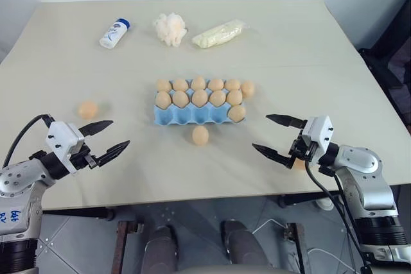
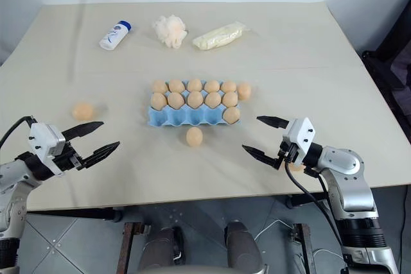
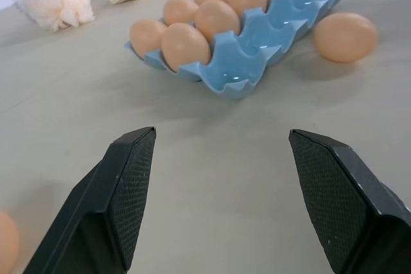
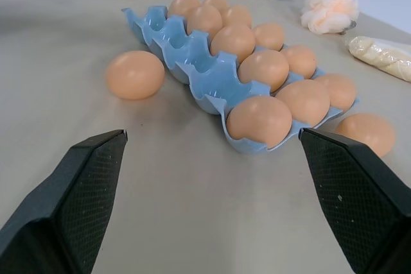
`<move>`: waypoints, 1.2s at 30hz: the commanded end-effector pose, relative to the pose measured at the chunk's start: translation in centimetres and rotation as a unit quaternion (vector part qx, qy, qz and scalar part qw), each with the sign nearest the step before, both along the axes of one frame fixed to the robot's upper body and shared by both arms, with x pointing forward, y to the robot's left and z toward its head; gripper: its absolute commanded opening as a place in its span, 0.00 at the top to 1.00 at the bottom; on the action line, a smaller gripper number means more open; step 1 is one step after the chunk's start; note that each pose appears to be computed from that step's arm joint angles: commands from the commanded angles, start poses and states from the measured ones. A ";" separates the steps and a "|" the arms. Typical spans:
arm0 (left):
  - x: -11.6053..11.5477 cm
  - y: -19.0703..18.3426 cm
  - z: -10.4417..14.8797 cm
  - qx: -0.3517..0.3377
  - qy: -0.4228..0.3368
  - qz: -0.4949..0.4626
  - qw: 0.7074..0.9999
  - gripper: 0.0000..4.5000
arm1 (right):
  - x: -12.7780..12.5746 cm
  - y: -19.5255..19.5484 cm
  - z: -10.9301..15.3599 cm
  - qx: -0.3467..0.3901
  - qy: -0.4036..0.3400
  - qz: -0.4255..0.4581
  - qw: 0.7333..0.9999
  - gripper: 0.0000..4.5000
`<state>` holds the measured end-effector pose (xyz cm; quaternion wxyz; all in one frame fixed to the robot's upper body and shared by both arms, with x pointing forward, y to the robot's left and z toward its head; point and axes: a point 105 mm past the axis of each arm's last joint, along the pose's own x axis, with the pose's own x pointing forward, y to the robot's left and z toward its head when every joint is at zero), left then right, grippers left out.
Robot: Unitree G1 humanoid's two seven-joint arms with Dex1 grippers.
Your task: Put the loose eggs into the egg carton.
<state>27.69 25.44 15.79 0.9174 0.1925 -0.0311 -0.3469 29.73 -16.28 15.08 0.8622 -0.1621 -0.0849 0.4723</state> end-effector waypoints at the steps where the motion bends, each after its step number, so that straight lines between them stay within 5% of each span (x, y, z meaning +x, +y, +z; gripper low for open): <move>1: -0.1 -1.4 0.8 -0.014 -0.005 -0.032 0.999 0.21 | -0.2 -0.5 1.3 0.017 -0.023 -0.018 0.999 0.00; 11: -0.8 -8.5 -2.0 0.006 0.038 -0.194 0.980 0.21 | -3.6 -7.0 1.0 0.013 -0.004 -0.161 0.987 0.00; 19: -0.1 -11.6 -2.9 0.014 0.039 -0.257 0.966 0.21 | -7.4 -8.8 -2.3 0.017 0.060 -0.209 0.976 0.00; 33: 0.1 -10.6 -2.0 0.025 0.029 -0.252 0.967 0.21 | -5.1 -8.3 -5.8 0.017 0.108 -0.182 0.977 0.00; 36: 0.1 -10.0 -1.8 0.028 0.027 -0.239 0.970 0.21 | -4.3 -8.2 -6.2 0.019 0.109 -0.174 0.979 0.14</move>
